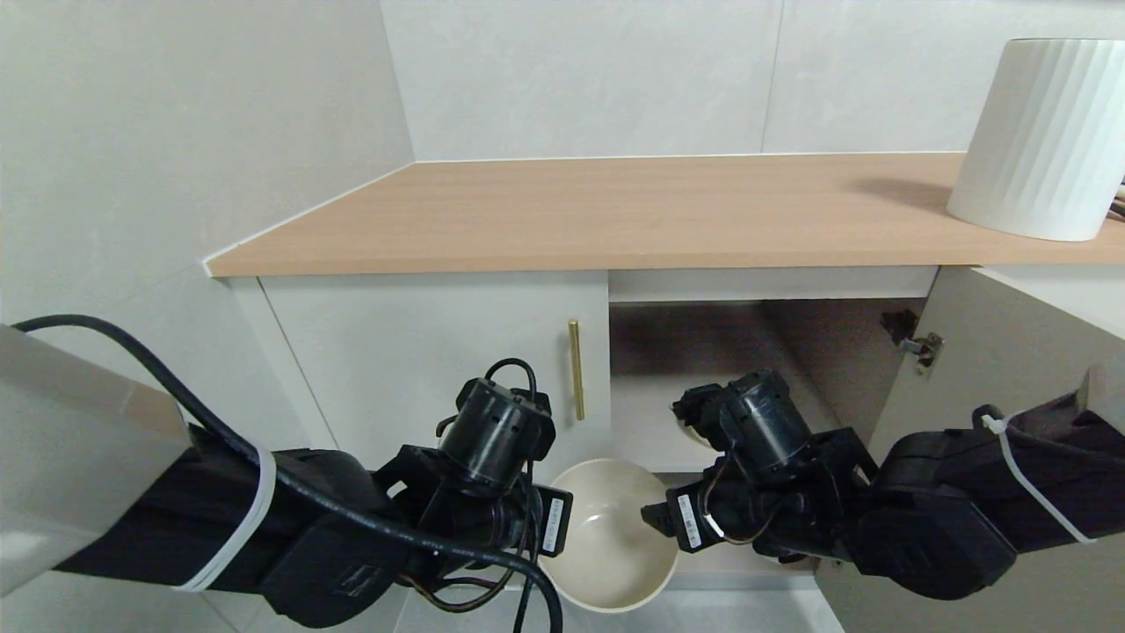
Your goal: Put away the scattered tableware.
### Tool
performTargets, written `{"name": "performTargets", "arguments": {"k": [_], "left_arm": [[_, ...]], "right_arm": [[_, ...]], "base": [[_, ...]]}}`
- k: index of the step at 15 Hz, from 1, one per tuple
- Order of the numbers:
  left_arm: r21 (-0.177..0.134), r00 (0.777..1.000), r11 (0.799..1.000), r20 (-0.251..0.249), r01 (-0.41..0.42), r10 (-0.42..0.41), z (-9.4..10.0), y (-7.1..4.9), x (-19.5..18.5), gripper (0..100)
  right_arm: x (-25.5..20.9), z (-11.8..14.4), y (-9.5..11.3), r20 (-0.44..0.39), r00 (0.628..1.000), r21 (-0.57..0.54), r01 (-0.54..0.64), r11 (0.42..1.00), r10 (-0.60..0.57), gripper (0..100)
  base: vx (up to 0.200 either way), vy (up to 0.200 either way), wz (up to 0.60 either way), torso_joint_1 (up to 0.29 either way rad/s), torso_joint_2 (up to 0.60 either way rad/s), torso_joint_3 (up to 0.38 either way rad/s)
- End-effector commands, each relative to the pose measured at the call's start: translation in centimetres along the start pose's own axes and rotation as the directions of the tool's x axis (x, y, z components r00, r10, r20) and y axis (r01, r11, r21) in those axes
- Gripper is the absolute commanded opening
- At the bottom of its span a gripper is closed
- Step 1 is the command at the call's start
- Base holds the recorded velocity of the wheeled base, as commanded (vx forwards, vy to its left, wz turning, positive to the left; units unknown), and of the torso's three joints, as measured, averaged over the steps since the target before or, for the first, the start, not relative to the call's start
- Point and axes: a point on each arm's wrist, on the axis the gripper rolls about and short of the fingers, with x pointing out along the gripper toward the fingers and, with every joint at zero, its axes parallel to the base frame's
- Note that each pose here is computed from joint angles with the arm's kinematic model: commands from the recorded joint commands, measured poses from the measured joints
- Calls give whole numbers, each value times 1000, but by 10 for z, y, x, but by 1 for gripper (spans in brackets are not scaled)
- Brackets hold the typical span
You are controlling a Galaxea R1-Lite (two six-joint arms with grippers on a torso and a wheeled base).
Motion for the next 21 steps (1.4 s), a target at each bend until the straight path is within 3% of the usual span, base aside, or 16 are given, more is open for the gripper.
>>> {"name": "performTargets", "arguments": {"k": [1,10,11,16,17,19,21], "left_arm": [[5,1000,1000,4,7,-7,0,-2,-2,0],[1,1000,1000,16,10,-10,0,-2,-2,0],[0,1000,1000,18,9,-9,0,-2,-2,100],[-6,999,1000,37,8,-7,1,-2,-1,100],[-6,999,1000,35,7,-7,1,-2,-1,100],[-8,999,1000,37,7,-6,1,-2,-1,100],[-9,999,1000,39,5,-4,2,-1,-1,100]], "right_arm": [[7,-4,0,-21,1000,1,5,1000,-5,0],[5,-2,0,-13,1000,4,4,1000,-4,0],[5,-2,0,-13,1000,4,4,1000,-4,0],[10,-3,-5,-14,1000,34,22,999,-21,0],[17,0,-16,-1,999,62,45,997,-45,0],[47,11,-56,101,987,212,104,972,-127,0],[70,21,-88,138,958,339,194,921,-253,0]], "base": [[0,0,0,0,0,0],[0,0,0,0,0,0],[0,0,0,0,0,0],[0,0,0,0,0,0],[0,0,0,0,0,0],[0,0,0,0,0,0],[0,0,0,0,0,0]]}}
